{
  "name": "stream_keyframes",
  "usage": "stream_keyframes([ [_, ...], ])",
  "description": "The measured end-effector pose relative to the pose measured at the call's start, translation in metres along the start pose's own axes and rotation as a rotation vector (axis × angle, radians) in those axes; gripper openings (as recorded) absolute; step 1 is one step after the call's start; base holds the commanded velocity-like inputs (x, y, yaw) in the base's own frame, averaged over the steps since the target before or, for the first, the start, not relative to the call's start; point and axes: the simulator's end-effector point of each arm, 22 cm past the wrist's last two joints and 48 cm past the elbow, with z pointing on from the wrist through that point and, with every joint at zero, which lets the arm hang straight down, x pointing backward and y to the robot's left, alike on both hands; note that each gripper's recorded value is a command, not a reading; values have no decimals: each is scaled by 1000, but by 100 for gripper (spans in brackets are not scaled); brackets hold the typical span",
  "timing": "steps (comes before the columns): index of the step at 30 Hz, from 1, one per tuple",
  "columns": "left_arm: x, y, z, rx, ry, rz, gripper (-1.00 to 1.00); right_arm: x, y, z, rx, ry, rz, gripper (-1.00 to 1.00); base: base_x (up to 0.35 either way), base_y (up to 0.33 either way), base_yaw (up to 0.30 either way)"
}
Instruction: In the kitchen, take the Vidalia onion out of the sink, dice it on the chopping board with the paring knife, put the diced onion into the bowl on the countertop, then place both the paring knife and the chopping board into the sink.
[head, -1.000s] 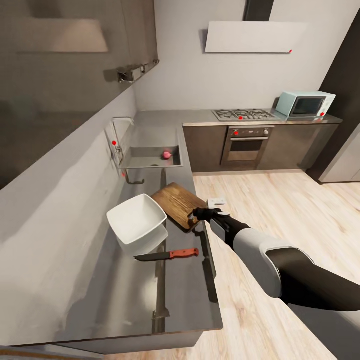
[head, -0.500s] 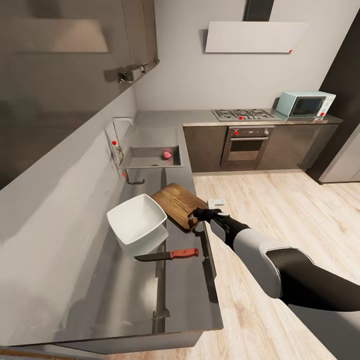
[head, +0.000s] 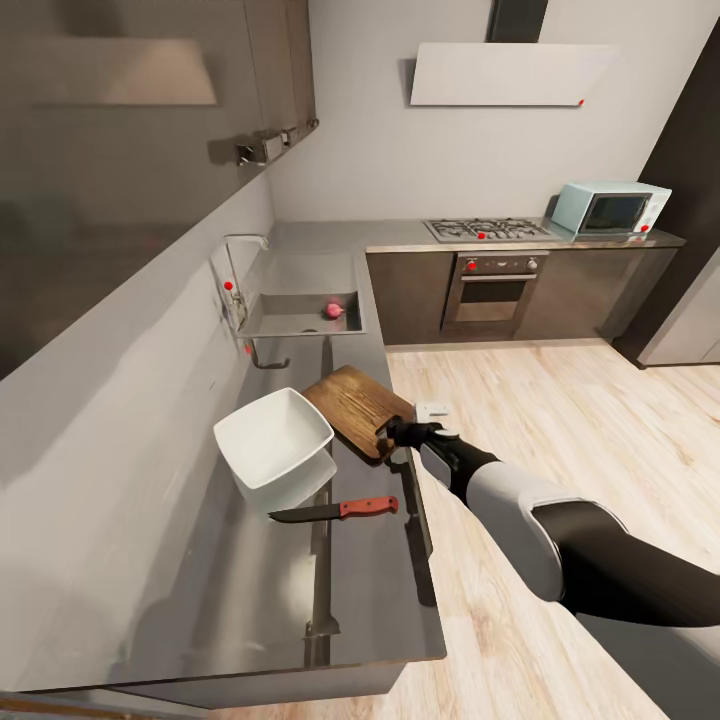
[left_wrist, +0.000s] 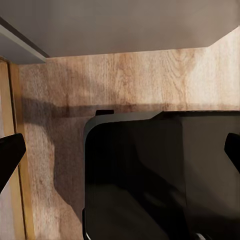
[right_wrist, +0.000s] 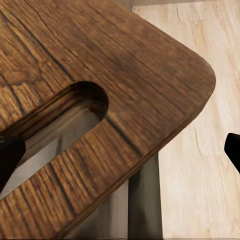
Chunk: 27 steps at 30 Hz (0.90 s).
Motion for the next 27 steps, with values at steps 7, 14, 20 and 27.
stream_keyframes([
  [7, 0, 0, 0, 0, 0, 0, 100, 5, 1, 0, -2, 0, 9, 100, 0, 0, 0],
  [14, 0, 0, 0, 0, -1, 0, 100, 5, 1, 0, -2, 0, 9, 100, 0, 0, 0],
  [20, 0, 0, 0, 0, -1, 0, 100, 7, 1, -1, -3, 2, 10, 100, 18, 0, 0],
  [27, 0, 0, 0, 0, 0, 0, 100, 6, 0, 0, -2, 2, 9, 100, 5, 0, 0],
])
